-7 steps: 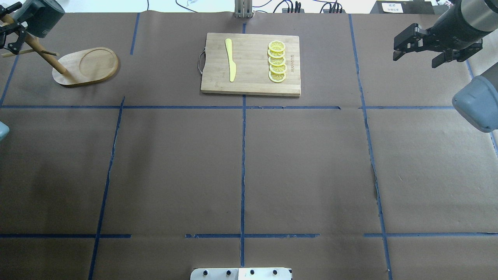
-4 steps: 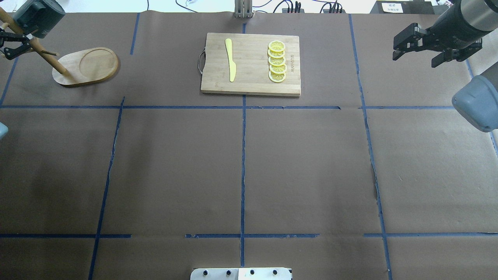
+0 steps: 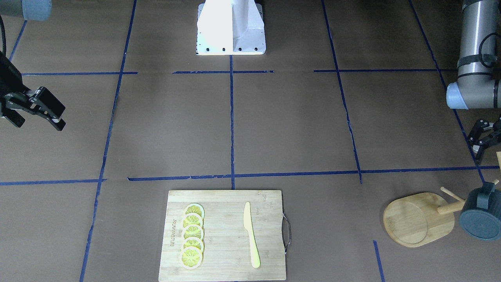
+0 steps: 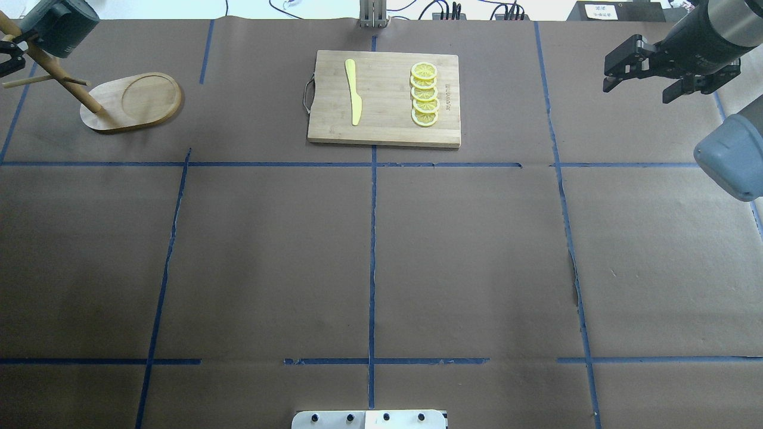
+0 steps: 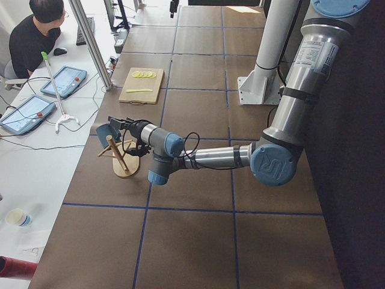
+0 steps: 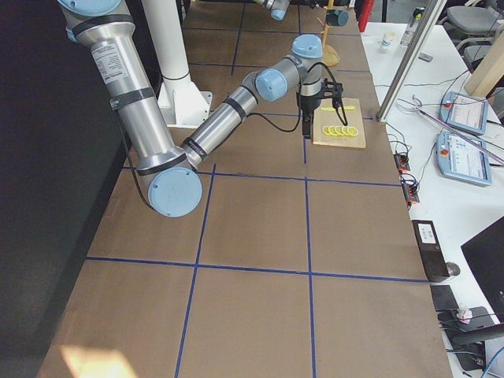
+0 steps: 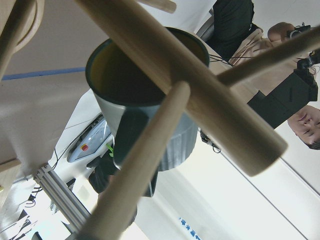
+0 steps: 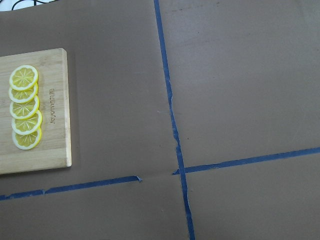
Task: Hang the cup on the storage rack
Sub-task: 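Open the left gripper and withdraw it while the right arm retracts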
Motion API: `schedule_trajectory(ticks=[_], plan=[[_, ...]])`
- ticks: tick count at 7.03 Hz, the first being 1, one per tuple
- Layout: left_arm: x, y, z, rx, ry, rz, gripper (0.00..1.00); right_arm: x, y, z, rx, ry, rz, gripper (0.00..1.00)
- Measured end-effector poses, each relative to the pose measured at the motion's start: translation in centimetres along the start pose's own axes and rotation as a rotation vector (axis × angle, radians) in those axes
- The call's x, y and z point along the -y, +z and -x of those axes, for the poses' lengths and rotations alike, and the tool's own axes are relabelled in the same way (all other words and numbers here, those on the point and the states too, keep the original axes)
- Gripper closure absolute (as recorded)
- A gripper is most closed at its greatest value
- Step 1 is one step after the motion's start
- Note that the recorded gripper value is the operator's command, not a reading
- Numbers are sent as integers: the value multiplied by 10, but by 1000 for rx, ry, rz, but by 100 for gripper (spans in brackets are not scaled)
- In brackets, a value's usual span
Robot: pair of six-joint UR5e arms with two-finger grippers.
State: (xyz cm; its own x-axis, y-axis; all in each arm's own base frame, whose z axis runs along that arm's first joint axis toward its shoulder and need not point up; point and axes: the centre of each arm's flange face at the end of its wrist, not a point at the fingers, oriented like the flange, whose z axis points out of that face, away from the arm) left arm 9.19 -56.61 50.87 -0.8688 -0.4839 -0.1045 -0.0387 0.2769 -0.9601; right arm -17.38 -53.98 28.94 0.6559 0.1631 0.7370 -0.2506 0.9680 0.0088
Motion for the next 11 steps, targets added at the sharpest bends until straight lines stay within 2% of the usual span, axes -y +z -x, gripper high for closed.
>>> schedule_trajectory(ticks=[1,2,3,5,7,8,9,10,11], plan=[[-23,-11,-7,13,7,-14,0,0,0,-2,-2,3,0,0],[-43,-25,-21,14,58,-31,0,1,1,-6,-7,8,1,0],[-53,-45,-38,23,205,-47,0,1,3,-12,-13,15,2,0],[-44,-79,-60,102,694,-121,0,2,7,-32,-29,36,10,0],[-35,-85,-85,217,1161,-236,0,1,13,-52,-49,45,19,0],[-35,-86,-102,304,1380,-306,0,2,14,-61,-62,54,18,0],[-35,-87,-115,406,1555,-357,0,3,15,-71,-73,64,18,0],[-28,-93,-125,534,1708,-395,0,5,16,-78,-88,72,9,0],[-11,-105,-127,686,1840,-407,0,8,18,-86,-120,77,-15,0]])
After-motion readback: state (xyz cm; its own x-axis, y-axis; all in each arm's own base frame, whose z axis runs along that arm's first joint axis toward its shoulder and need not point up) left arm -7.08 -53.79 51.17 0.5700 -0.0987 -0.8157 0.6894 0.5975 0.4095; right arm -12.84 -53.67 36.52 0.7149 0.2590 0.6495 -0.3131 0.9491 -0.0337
